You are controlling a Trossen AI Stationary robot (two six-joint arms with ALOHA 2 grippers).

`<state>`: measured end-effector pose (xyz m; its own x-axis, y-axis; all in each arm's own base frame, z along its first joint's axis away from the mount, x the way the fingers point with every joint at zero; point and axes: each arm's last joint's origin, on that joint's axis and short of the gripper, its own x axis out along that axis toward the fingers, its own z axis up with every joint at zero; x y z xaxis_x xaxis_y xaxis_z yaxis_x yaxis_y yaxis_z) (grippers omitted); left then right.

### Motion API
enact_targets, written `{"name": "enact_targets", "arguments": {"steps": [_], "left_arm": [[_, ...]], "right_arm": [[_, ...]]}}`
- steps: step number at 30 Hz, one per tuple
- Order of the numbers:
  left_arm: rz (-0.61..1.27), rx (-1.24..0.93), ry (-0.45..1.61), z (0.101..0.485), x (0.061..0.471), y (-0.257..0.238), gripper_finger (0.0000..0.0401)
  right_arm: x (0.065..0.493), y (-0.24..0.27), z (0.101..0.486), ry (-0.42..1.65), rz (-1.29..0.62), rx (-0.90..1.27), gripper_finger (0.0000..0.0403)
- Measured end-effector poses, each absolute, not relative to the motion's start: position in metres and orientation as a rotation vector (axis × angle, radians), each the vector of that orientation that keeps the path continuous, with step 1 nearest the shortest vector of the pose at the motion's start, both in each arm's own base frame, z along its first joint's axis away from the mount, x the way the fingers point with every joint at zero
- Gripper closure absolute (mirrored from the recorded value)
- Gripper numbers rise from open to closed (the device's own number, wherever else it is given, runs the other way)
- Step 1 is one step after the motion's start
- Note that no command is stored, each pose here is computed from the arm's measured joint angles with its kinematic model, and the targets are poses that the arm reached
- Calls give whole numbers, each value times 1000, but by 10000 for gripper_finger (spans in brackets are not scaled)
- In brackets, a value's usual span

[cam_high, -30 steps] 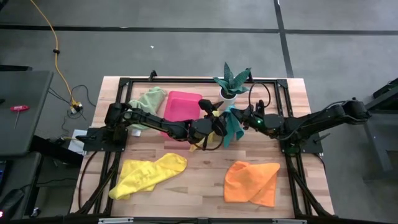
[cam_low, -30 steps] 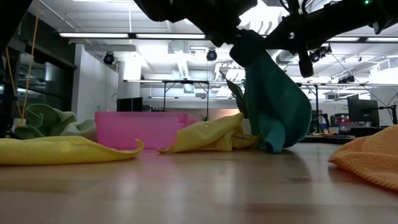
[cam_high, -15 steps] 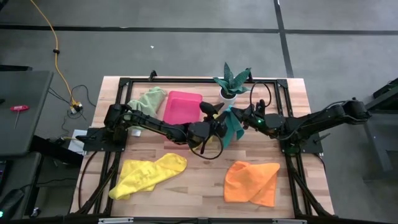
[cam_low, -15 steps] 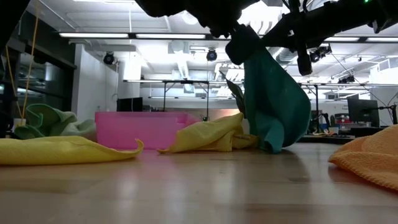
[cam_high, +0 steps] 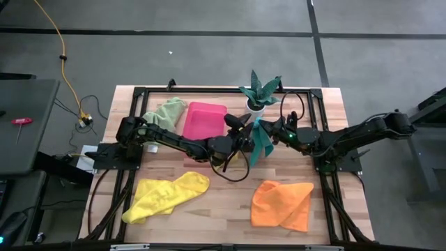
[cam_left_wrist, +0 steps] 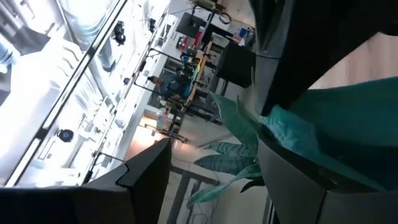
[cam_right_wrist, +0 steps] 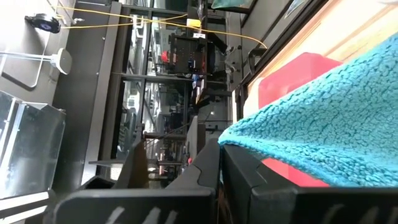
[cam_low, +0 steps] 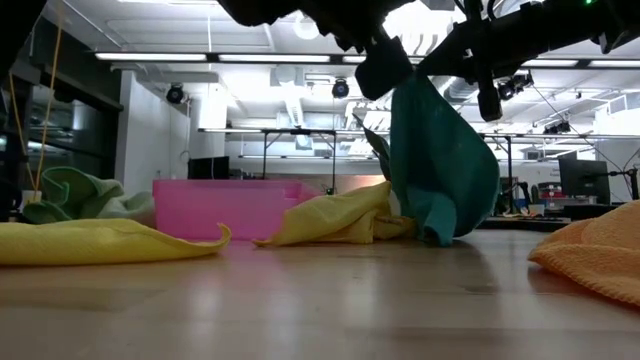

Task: Fold microfiber towels
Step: Fold the blue microfiber cloth

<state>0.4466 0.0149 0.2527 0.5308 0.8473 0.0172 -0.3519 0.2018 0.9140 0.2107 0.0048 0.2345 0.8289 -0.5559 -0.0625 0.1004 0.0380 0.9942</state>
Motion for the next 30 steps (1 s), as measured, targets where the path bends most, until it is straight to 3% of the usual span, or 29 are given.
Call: {"name": "enact_targets", "arguments": {"steps": [9, 16, 30], "left_arm": [[862, 950, 478, 264, 441, -9, 172], [611, 799, 481, 238, 443, -27, 172], [770, 737, 486, 225, 450, 16, 172]], "right_arm": [[211, 5, 236, -407, -516, 1460, 403], [211, 5, 237, -411, -513, 1457, 403], [211, 5, 238, -426, -509, 1458, 403]]}}
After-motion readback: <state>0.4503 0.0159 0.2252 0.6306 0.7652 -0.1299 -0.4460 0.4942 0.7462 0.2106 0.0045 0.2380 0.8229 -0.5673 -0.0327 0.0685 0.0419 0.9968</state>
